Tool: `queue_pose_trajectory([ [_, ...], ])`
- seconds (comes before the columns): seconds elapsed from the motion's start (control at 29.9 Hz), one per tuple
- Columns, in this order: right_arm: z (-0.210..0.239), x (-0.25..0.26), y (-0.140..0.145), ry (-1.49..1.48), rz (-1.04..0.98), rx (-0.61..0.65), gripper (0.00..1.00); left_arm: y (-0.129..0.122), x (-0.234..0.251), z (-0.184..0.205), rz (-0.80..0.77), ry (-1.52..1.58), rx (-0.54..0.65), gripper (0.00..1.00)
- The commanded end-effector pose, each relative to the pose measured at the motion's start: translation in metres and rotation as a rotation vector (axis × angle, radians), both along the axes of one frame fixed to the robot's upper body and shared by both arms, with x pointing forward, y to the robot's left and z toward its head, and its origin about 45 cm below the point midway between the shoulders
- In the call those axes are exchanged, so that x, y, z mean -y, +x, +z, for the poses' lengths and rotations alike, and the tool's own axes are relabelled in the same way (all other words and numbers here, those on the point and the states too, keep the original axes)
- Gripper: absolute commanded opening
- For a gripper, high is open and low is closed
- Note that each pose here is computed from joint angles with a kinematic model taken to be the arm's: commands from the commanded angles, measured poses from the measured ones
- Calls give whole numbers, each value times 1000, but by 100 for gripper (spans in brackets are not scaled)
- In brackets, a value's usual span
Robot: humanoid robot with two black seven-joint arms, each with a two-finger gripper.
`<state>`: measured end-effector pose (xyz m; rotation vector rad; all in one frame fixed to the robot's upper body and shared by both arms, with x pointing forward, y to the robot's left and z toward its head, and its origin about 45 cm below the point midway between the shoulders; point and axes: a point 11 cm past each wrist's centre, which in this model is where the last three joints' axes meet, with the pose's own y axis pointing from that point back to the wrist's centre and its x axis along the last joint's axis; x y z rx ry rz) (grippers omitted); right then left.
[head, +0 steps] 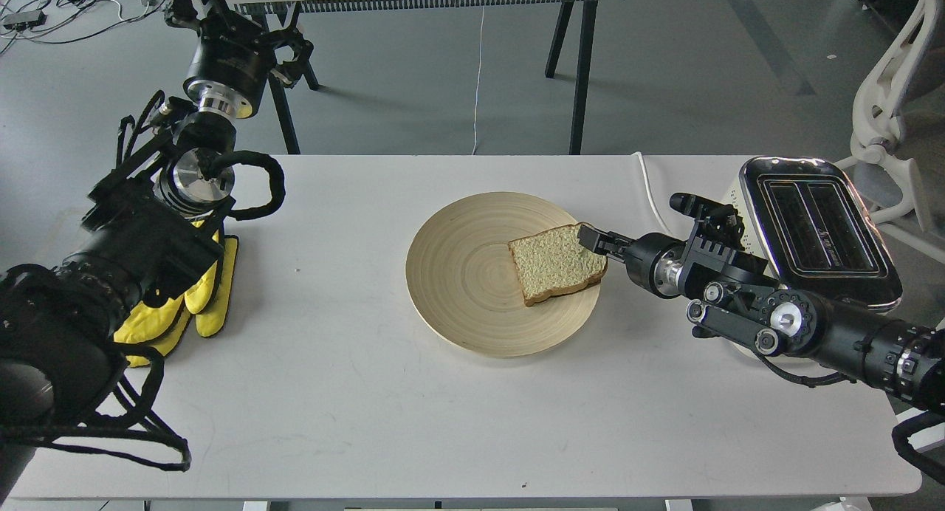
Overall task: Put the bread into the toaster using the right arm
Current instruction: 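Close the right gripper on the bread slice's edge nearest the toaster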
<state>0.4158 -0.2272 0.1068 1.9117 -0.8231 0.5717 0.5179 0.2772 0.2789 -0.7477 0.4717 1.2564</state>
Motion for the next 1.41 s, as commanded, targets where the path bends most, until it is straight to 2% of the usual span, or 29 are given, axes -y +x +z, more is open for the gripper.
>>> queue_pose_trajectory([
  [0.0, -3, 1, -2, 2, -4, -8, 61, 0, 0, 0, -1, -1, 1, 100],
  [0.33, -9, -1, -6, 9, -5, -18, 55, 0, 0, 1, 0, 0, 2, 100],
  [0.54, -9, -3, -6, 11, -2, -19, 46, 0, 0, 1, 0, 0, 2, 100],
  [0.74, -10, -4, -7, 10, 3, -23, 24, 0, 1, 1, -1, -1, 2, 100],
  [1.0, -10, -4, -7, 7, 7, -28, 4, 0, 0, 1, 0, 0, 2, 100],
  [1.37, 5, -15, -3, 40, 35, -7, 1, 0, 0, 1, 0, 0, 2, 100],
])
